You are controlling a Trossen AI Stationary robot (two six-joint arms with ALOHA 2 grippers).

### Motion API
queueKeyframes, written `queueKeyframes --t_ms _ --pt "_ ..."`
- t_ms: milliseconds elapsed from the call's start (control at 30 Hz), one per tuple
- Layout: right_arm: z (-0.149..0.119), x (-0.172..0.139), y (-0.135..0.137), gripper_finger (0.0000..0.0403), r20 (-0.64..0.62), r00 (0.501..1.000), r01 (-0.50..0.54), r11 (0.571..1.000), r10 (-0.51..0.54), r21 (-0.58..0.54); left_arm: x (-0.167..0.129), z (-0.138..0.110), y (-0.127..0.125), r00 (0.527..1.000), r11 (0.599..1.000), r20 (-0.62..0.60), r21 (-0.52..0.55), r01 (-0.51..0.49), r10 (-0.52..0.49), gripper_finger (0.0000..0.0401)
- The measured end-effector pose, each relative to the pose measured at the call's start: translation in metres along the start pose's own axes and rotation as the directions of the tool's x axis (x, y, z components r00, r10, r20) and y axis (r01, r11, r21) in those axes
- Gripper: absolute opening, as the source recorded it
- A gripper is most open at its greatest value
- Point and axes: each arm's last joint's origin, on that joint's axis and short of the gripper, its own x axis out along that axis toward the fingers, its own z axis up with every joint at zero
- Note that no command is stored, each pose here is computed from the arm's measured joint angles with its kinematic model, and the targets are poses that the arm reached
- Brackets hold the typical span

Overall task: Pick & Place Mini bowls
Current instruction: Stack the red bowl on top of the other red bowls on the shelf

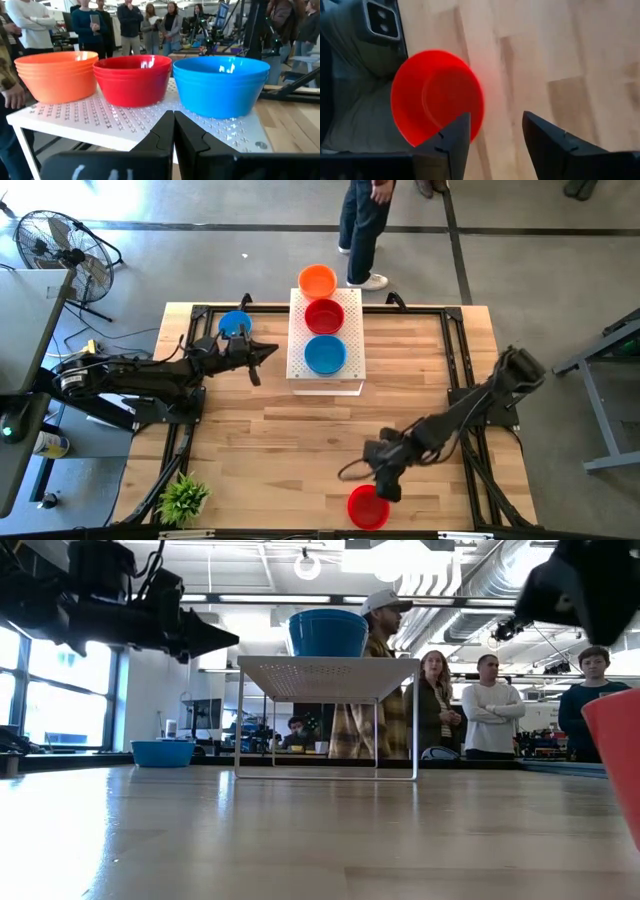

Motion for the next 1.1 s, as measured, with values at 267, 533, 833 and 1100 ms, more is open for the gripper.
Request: queueKeyframes --t_ms 267,533,833,1100 --pt "-0.002 0.046 0.015 0.0154 -0.045 0.999 -0.017 0.997 0.020 0.071 0.000 -0.003 0.000 0.999 1.000 -0.037 -0.003 0.002 -0.002 0.0001" --pt "-0.005 0.071 0.011 0.0111 -0.103 0.995 0.011 0.998 -0.004 0.059 0.000 -0.004 0.000 0.999 1.000 -0.040 -0.004 0.003 -0.003 0.0001" --pt "0.000 0.063 -0.001 0.0011 -0.130 0.991 0.038 0.996 -0.027 0.076 0.000 -0.004 0.000 0.999 1.000 -0.040 -0.005 0.003 -0.003 0.0001" --pt "0.010 -0.009 -0.042 0.0003 -0.114 0.969 0.232 0.964 -0.218 0.132 0.000 -0.004 0.000 0.999 1.000 -0.043 -0.012 0.003 -0.003 0.0001"
